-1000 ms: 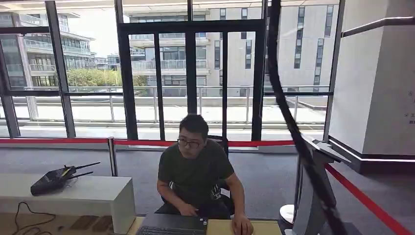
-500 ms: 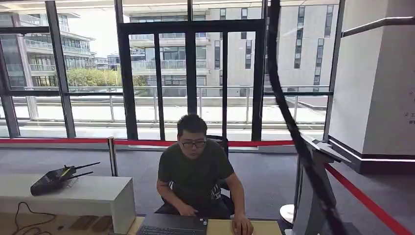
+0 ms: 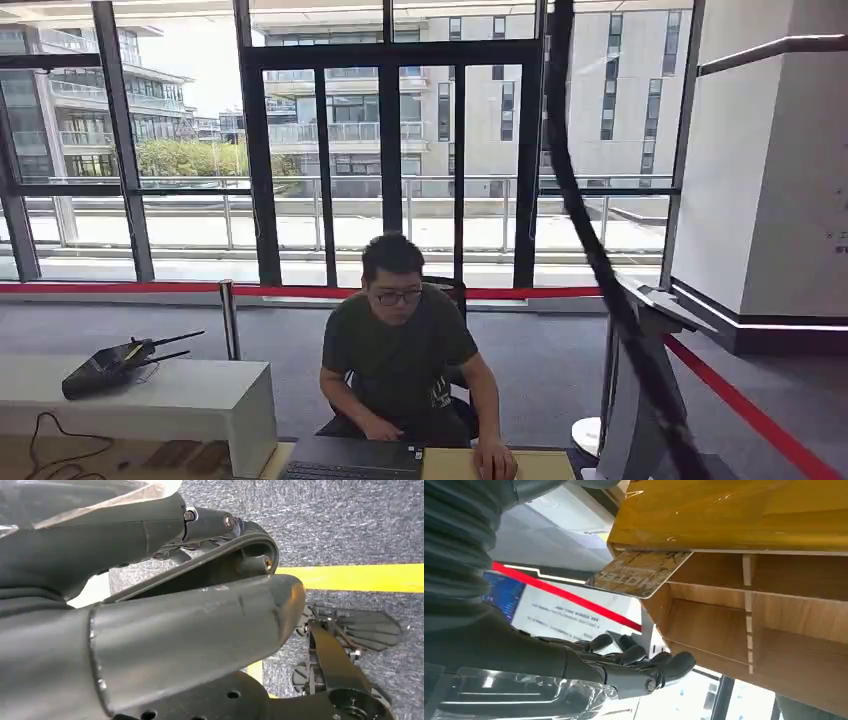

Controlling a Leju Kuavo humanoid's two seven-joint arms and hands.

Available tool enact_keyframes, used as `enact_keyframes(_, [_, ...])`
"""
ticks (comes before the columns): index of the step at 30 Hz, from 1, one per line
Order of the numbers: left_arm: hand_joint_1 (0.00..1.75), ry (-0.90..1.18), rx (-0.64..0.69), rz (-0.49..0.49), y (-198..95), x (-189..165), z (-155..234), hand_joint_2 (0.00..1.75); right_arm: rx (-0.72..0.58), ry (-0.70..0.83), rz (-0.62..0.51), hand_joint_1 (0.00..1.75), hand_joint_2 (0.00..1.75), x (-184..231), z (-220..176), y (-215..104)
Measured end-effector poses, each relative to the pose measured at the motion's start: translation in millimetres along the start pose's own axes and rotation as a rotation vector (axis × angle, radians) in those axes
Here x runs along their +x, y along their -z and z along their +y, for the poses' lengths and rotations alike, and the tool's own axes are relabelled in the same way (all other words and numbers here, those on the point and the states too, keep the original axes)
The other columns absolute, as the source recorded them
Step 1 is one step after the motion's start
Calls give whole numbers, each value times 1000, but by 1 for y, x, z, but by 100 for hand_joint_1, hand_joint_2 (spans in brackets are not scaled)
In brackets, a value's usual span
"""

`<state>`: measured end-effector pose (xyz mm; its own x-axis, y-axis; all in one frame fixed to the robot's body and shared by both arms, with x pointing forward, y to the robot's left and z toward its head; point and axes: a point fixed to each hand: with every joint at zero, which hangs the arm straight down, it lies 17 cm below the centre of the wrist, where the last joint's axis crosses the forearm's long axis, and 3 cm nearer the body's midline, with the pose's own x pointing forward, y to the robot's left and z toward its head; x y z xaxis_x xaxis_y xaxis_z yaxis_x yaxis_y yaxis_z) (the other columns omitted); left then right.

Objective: Pass the card to the sensor for recognition and then transmit it.

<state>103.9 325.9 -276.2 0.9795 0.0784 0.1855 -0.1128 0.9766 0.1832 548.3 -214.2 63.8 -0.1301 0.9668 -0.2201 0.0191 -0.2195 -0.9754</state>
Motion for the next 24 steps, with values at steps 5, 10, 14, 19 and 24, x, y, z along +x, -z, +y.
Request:
enact_keyframes(5, [0, -4, -2, 4, -1, -1, -3, 0, -2, 5, -12, 0, 175, 9, -3, 0])
enact_keyframes(10, [0, -4, -2, 4, -1, -1, -4, 0, -4, 6, -17, 0, 175, 12, -3, 0])
enact_keyframes(14, [0, -8, 2, 8, -1, -2, -3, 0, -4, 3, -20, 0, 175, 14, -4, 1])
enact_keyframes(19, [0, -19, 8, 21, -1, -4, -5, 0, -3, -12, -22, 0, 175, 17, -6, 2])
enact_keyframes(24, [0, -26, 15, 27, -1, -5, -5, 0, -5, -26, -18, 0, 175, 18, -9, 4])
